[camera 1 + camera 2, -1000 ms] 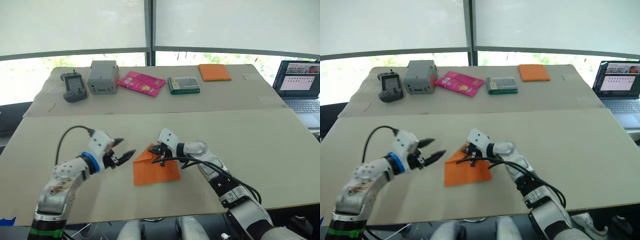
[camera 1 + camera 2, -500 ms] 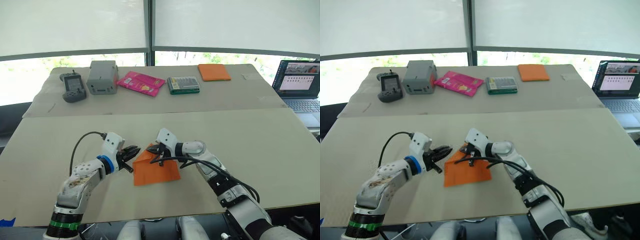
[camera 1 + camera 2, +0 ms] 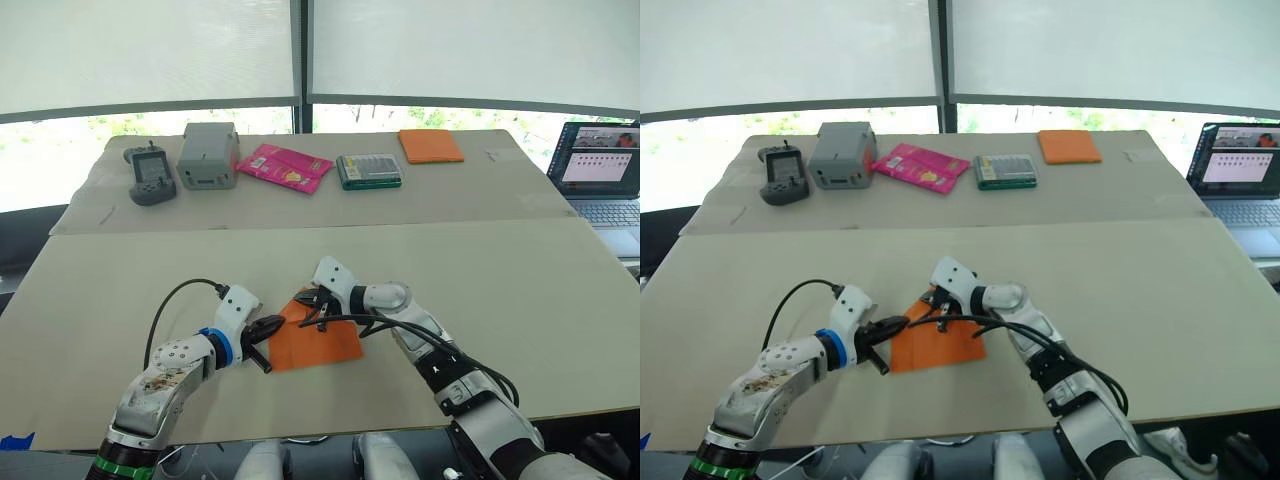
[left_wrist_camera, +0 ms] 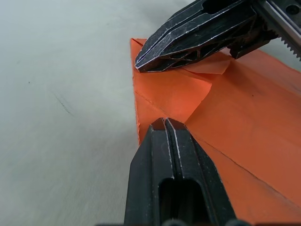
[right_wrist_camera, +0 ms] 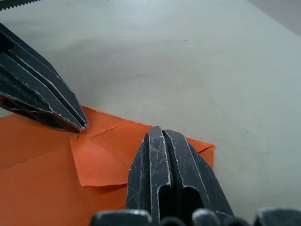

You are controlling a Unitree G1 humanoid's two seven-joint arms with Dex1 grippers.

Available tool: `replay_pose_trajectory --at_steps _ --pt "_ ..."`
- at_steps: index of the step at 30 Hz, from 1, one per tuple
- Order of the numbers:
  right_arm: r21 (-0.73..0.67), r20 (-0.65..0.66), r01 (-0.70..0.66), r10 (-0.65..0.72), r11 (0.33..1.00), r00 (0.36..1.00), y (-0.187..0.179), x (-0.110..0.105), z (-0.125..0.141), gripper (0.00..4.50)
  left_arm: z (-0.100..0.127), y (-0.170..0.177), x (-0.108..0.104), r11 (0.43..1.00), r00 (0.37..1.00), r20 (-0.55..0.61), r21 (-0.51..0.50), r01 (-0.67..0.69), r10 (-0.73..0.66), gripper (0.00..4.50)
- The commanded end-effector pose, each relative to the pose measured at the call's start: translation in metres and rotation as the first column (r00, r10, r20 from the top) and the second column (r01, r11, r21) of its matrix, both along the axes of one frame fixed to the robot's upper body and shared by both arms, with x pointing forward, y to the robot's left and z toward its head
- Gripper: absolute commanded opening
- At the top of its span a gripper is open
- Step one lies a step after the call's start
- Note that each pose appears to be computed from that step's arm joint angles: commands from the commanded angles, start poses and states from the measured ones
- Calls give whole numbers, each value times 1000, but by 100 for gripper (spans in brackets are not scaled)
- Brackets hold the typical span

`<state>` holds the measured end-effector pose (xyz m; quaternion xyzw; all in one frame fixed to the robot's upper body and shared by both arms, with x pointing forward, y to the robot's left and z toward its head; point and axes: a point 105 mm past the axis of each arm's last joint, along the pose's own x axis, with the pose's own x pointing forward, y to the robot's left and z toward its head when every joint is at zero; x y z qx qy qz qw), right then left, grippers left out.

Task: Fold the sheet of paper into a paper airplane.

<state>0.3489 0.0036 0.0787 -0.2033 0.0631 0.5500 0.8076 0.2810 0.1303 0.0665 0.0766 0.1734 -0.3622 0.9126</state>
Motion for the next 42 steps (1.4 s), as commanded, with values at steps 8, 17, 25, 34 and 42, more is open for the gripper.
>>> replay_pose_trajectory --at_steps 8,17,25,34,42 --pt "-26 -46 -8 7 1000 999 1 -7 -10 0 -29 -6 -10 996 995 -82 65 62 -57 1" --pt "-90 48 166 -162 982 986 -25 30 -3 0 -29 -13 -10 993 993 -80 72 95 -89 1" --pt "43 40 139 -141 989 989 -25 26 14 0 -28 -11 -8 993 993 -80 70 91 -85 1" --pt "104 46 136 -141 985 989 -48 13 38 0 -10 -19 8 996 996 -18 -17 84 -84 1" --pt "143 -145 278 -257 950 955 -94 -5 32 0 -4 -30 13 989 993 -15 -84 118 -120 1"
